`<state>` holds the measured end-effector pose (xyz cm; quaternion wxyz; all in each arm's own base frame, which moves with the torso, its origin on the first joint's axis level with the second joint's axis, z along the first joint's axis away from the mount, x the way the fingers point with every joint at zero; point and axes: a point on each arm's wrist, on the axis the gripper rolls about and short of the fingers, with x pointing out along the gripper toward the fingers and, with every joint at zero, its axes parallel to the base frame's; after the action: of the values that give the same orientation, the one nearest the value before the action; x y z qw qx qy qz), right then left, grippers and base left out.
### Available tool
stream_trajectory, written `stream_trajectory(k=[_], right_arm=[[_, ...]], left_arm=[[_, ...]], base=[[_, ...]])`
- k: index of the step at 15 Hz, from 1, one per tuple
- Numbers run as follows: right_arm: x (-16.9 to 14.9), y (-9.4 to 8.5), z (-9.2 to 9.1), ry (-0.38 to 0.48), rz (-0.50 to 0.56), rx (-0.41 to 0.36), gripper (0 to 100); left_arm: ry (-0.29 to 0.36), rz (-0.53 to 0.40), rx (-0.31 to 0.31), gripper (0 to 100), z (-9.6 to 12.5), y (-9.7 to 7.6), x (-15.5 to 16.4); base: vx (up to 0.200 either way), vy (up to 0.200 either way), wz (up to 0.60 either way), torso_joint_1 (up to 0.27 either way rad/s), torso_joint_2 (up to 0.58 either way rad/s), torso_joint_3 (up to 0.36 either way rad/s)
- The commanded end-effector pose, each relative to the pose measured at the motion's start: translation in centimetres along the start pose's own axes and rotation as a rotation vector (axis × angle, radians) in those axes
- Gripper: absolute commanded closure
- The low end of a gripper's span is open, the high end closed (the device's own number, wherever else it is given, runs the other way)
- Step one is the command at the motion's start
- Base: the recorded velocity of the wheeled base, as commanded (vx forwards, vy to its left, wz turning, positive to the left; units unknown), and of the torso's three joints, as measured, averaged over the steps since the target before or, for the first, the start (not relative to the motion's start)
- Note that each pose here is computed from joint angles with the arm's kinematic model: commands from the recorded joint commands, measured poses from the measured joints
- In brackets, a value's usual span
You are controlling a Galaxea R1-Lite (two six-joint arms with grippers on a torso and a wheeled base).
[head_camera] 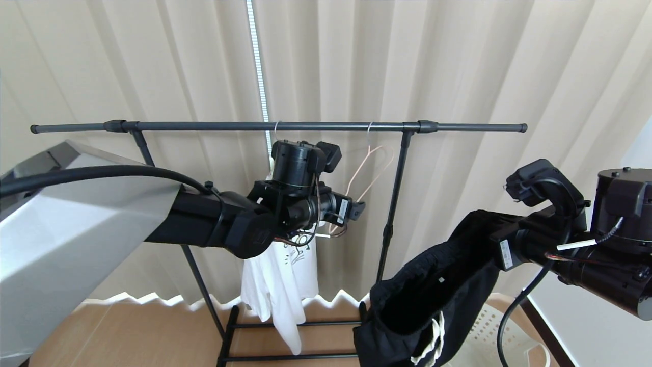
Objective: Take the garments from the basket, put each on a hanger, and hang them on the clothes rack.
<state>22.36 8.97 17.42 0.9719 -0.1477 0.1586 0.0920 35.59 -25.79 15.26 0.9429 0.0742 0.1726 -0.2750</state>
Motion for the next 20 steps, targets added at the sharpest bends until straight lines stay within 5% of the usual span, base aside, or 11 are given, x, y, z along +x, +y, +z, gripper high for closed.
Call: stream_trajectory(k=[1, 5, 9, 14, 20], right_arm=[[0.0, 0.0, 0.0, -0.001, 0.0, 0.0, 100], [0.0, 0.0, 0.0, -0.001, 0.0, 0.0, 100], [0.0, 0.0, 0.0, 0.0, -0.003, 0.0, 100], [0.1, 0.0, 0.0, 0.003, -0.002, -0.004, 100], [0.3, 0.1, -0.1, 0.009, -0.001, -0.007, 100]], left_arm=[[0.005, 0.007, 0.023, 0, -1.5, 0.2, 1.7], [-0.011, 0.016, 0.096, 0, -2.6, 0.1, 2.0], [-0.024, 0.013, 0.105, 0, -2.3, 0.0, 2.0], [-0.044, 0.013, 0.101, 0, -2.4, -0.2, 2.3], [0.017, 0.004, 0.102, 0, -3.1, -0.5, 3.8]], base=[[0.0, 0.0, 0.0, 0.0, 0.0, 0.0], [0.1, 0.0, 0.0, 0.001, 0.0, 0.001], [0.2, -0.1, 0.0, 0.004, 0.0, 0.001], [0.0, 0.0, 0.0, 0.0, 0.0, 0.0], [0.0, 0.0, 0.0, 0.0, 0.0, 0.0]])
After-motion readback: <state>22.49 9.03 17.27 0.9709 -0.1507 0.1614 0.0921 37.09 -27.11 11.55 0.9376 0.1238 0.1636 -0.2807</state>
